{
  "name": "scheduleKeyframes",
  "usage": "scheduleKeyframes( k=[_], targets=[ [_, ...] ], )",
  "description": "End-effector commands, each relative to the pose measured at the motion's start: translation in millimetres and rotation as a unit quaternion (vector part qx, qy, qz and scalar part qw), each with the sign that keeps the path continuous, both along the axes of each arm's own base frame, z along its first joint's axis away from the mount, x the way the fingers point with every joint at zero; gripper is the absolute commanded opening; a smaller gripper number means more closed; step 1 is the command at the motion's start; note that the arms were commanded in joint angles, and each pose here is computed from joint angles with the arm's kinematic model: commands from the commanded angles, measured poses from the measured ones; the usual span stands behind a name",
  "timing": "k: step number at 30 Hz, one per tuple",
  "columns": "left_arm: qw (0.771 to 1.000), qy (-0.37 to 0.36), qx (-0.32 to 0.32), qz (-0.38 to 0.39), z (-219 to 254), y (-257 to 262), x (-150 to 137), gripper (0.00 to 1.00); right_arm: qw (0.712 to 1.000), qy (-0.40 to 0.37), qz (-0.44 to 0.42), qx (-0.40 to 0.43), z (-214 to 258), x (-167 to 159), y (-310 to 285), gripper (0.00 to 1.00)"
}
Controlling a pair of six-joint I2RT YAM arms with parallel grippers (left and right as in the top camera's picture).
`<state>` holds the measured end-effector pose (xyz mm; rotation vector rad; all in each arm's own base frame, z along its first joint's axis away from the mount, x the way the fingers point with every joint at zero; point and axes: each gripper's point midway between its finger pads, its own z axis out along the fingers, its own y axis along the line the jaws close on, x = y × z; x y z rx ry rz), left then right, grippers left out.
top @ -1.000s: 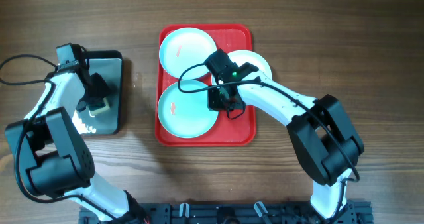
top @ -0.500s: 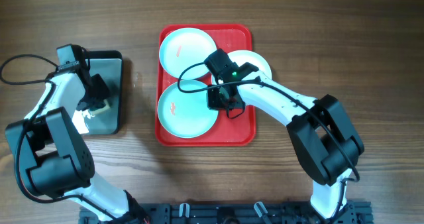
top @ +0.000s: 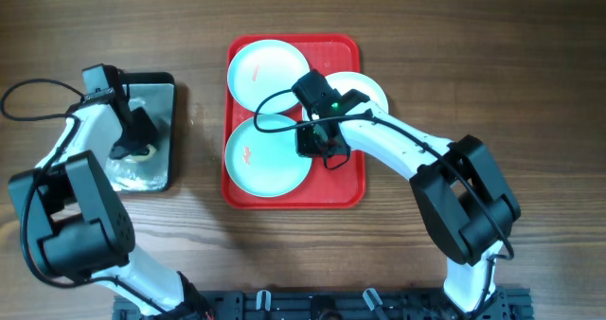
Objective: Clean dirty plates on tray and stack at the side
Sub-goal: 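Grasp the green sponge with left gripper and lift it from the water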
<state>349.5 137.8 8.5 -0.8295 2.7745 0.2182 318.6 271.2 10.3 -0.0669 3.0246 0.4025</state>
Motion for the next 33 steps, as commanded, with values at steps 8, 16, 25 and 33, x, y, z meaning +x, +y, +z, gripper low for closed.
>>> scheduleKeyframes(
  k=[8, 16, 25, 33],
  targets=[
    [0.984, -0.174, 0.036, 0.023, 114, 6, 25, 0.04, 1.0, 0.002, -0.008, -0.01, -6, -1, -3, 0.04],
    [0.967, -0.245, 0.066, 0.024, 152, 14, 41, 0.04, 1.0, 0.002, -0.007, -0.01, -6, -1, -3, 0.05],
    [0.972, -0.23, 0.054, -0.009, 139, 8, 45, 0.04, 1.0, 0.002, -0.007, -0.01, -6, -1, -3, 0.07],
    [0.973, -0.223, 0.056, -0.021, 137, 7, 44, 0.04, 1.0, 0.002, -0.008, -0.01, -6, -1, -3, 0.04]
  ],
)
